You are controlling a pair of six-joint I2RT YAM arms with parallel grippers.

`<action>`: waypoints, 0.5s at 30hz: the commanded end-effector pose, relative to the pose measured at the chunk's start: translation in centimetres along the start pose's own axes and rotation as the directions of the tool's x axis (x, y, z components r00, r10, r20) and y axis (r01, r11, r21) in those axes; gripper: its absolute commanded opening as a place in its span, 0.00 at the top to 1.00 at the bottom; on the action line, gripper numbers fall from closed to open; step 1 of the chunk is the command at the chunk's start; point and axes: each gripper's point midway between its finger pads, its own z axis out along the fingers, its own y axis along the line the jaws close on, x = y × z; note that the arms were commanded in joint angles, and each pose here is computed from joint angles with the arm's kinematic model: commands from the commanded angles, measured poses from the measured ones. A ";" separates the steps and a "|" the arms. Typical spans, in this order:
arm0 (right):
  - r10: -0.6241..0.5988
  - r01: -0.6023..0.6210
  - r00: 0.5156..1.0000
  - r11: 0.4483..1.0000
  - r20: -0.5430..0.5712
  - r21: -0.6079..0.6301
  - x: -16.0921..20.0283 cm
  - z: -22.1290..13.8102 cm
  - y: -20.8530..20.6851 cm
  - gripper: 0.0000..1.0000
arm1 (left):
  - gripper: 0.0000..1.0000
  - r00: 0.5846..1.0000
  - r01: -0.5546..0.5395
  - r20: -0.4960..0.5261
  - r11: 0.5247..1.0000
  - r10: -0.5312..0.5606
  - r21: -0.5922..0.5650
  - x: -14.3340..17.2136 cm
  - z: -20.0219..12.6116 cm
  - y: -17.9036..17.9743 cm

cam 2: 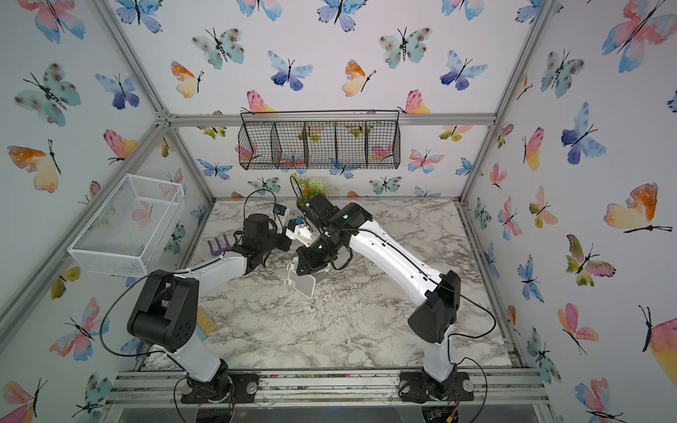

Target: Open the phone stand

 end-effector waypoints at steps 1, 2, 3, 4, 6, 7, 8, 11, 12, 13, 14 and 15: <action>0.047 -0.047 0.999 0.999 0.017 0.013 0.0 -0.3 -0.6 0.99 | 1.00 0.999 -0.003 0.045 0.999 0.004 -0.039 -1.7 -1.4 0.4; 0.060 -0.061 0.998 0.998 0.027 0.029 -0.2 -0.2 -1.0 0.99 | 1.00 0.999 0.000 0.051 0.999 0.002 -0.050 -2.0 -1.9 0.6; 0.070 -0.071 0.997 0.997 0.033 0.034 -0.4 -0.2 -1.3 0.99 | 1.00 0.999 0.003 0.053 0.998 0.000 -0.062 -2.1 -2.4 0.8; 0.080 -0.082 0.996 0.996 0.035 0.042 -0.5 -0.1 -1.7 0.99 | 1.00 0.999 0.006 0.054 0.997 -0.002 -0.072 -2.3 -2.9 1.0; 0.114 -0.117 0.992 0.991 0.046 0.064 -0.8 0.0 -2.9 0.99 | 1.00 0.997 0.015 0.070 0.996 -0.008 -0.093 -3.0 -4.5 1.4; 0.127 -0.130 0.990 0.990 0.056 0.061 -1.0 0.0 -3.2 0.99 | 0.98 0.997 0.016 0.077 0.995 -0.008 -0.098 -3.2 -5.2 1.4; 0.156 -0.160 0.985 0.985 0.072 0.063 -1.3 -0.1 -4.1 0.99 | 0.93 0.997 0.017 0.078 0.995 -0.009 -0.103 -3.3 -6.0 1.4; 0.228 -0.232 0.967 0.972 0.115 0.022 -2.1 -0.3 -5.8 0.99 | 0.77 0.997 0.031 0.069 0.993 -0.024 -0.113 -3.1 -7.8 1.2; 0.260 -0.263 0.957 0.965 0.129 0.007 -2.4 -0.4 -6.6 0.99 | 0.68 0.998 0.035 0.062 0.993 -0.028 -0.112 -3.0 -8.5 1.1; 0.284 -0.285 0.948 0.958 0.141 -0.010 -2.7 -0.5 -7.3 0.99 | 0.60 0.998 0.036 0.055 0.993 -0.030 -0.112 -2.7 -9.1 1.0; 0.313 -0.311 0.937 0.950 0.155 -0.037 -3.1 -0.8 -8.0 0.99 | 0.51 0.998 0.043 0.051 0.993 -0.037 -0.113 -2.4 -9.7 0.9; 0.333 -0.329 0.928 0.943 0.164 -0.052 -3.4 -0.9 -8.4 0.99 | 0.37 0.997 0.055 0.053 0.992 -0.049 -0.116 -2.3 -10.4 0.9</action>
